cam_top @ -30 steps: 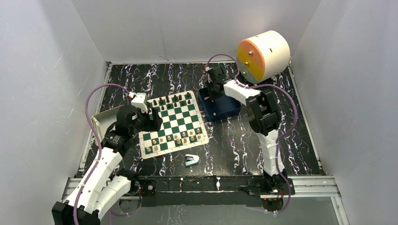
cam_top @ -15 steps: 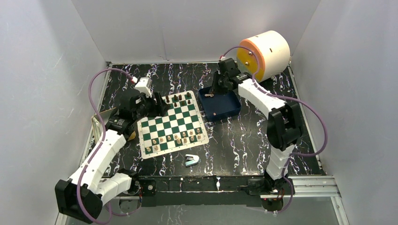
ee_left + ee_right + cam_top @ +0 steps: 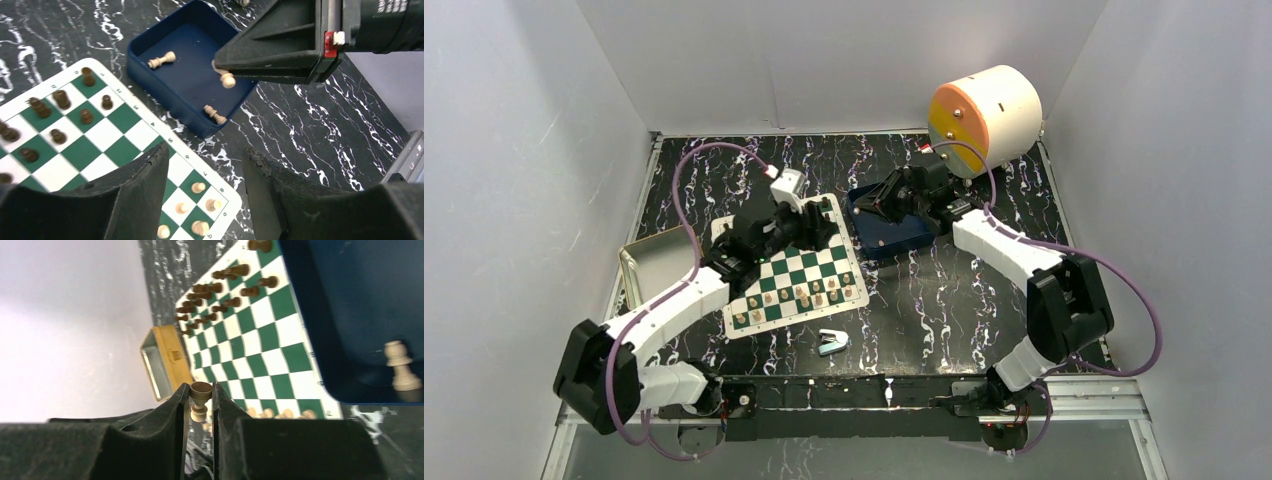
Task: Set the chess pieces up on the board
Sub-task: Place the chess piece on the chessboard.
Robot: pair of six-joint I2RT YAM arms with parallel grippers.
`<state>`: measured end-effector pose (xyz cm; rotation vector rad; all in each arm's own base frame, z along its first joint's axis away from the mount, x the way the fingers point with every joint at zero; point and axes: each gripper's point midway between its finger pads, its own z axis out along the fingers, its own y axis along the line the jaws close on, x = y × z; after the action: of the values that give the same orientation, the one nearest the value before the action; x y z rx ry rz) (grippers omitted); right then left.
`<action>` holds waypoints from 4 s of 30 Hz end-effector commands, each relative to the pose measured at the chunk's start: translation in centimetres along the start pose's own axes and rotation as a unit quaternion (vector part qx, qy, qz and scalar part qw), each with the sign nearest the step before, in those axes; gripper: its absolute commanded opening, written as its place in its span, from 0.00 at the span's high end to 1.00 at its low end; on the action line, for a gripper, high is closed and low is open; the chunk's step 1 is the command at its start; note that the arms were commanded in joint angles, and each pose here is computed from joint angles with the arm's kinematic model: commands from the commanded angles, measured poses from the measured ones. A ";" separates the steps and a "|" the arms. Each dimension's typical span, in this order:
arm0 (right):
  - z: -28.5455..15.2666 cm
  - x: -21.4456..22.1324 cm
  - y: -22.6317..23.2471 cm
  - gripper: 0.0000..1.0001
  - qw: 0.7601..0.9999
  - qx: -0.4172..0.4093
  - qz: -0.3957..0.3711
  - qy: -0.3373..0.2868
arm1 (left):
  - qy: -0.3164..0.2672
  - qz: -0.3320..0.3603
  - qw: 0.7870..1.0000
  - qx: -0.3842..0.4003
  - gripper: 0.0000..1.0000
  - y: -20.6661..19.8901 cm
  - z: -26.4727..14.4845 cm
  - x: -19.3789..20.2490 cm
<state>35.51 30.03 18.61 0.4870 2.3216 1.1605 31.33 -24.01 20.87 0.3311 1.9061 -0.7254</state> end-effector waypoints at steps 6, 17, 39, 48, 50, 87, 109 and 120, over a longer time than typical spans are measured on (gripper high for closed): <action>-2.9 -0.7 6.6 0.76 0.988 -0.121 0.070 -0.058 | -0.103 -0.027 0.994 0.019 0.45 -2.8 2.3 -3.5; -4.4 -0.6 8.1 0.76 0.984 -0.150 0.073 -0.068 | -0.133 -0.072 0.988 0.013 0.53 -3.1 3.4 -4.7; -5.0 0.1 8.3 0.77 0.979 -0.161 0.094 -0.080 | -0.151 -0.084 0.984 0.037 0.55 -4.5 4.1 -5.3; -4.6 0.7 7.9 0.77 0.980 -0.159 0.096 -0.074 | -0.168 -0.082 0.982 0.031 0.82 -4.4 4.0 -6.2; -4.5 0.9 7.7 0.77 0.980 -0.156 0.097 -0.072 | -0.172 -0.081 0.981 0.031 0.84 -4.4 3.9 -6.5; -16.8 2.4 1.2 0.01 0.963 -0.080 -0.201 -0.163 | 0.412 -0.100 0.876 -0.230 1.00 11.4 -10.9 7.8; -19.6 1.9 0.5 0.01 0.949 -0.077 -0.231 -0.202 | 0.525 -0.154 0.772 -0.323 1.00 16.1 -15.3 16.4; -19.5 2.0 0.7 0.01 0.949 -0.079 -0.233 -0.198 | 0.549 -0.165 0.755 -0.320 1.00 15.9 -15.8 18.0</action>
<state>22.50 19.14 27.97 0.0916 1.8819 0.9105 20.83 -3.72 3.72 -0.0672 3.2321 0.0512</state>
